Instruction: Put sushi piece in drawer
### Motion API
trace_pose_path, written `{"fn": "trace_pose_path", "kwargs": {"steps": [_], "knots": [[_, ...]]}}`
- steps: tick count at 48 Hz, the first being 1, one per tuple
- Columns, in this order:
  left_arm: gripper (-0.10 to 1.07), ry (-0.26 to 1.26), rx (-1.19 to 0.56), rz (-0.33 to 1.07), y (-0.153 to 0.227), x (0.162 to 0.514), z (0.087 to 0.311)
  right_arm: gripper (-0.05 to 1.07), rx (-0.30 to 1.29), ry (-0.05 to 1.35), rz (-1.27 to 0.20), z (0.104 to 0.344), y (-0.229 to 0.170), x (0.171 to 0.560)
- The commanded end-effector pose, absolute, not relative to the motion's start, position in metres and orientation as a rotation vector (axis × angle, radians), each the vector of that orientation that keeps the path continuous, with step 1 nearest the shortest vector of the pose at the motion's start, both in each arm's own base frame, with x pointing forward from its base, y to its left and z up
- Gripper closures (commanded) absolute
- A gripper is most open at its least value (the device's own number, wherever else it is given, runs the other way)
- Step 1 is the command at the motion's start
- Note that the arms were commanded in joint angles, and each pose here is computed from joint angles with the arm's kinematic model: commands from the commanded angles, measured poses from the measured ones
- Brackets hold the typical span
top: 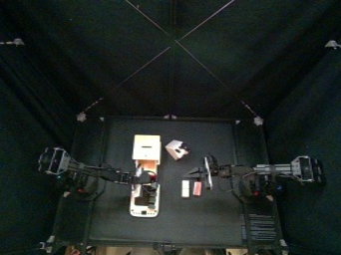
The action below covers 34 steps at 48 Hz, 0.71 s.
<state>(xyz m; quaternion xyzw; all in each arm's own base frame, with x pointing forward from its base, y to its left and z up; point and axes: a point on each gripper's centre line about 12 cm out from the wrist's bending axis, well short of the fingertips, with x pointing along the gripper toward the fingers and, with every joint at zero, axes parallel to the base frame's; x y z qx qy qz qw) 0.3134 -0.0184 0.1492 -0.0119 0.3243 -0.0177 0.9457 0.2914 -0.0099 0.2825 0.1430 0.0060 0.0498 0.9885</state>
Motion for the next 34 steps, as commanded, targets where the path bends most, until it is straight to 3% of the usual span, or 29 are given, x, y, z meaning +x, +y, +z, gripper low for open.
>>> {"fn": "trace_pose_path", "kwargs": {"steps": [1, 16, 34], "knots": [[0.39, 0.601, -0.025, -0.038, -0.019, 0.320, 0.166, 0.65, 0.287, -0.013, 0.104, 0.289, -0.010, 0.292], [0.40, 0.486, -0.036, -0.031, -0.015, 0.304, 0.203, 0.65, 0.288, -0.010, 0.104, 0.288, -0.010, 0.291], [0.40, 0.419, -0.071, 0.124, 0.028, 0.256, 0.207, 0.65, 0.285, -0.012, 0.103, 0.289, -0.010, 0.292]]}}
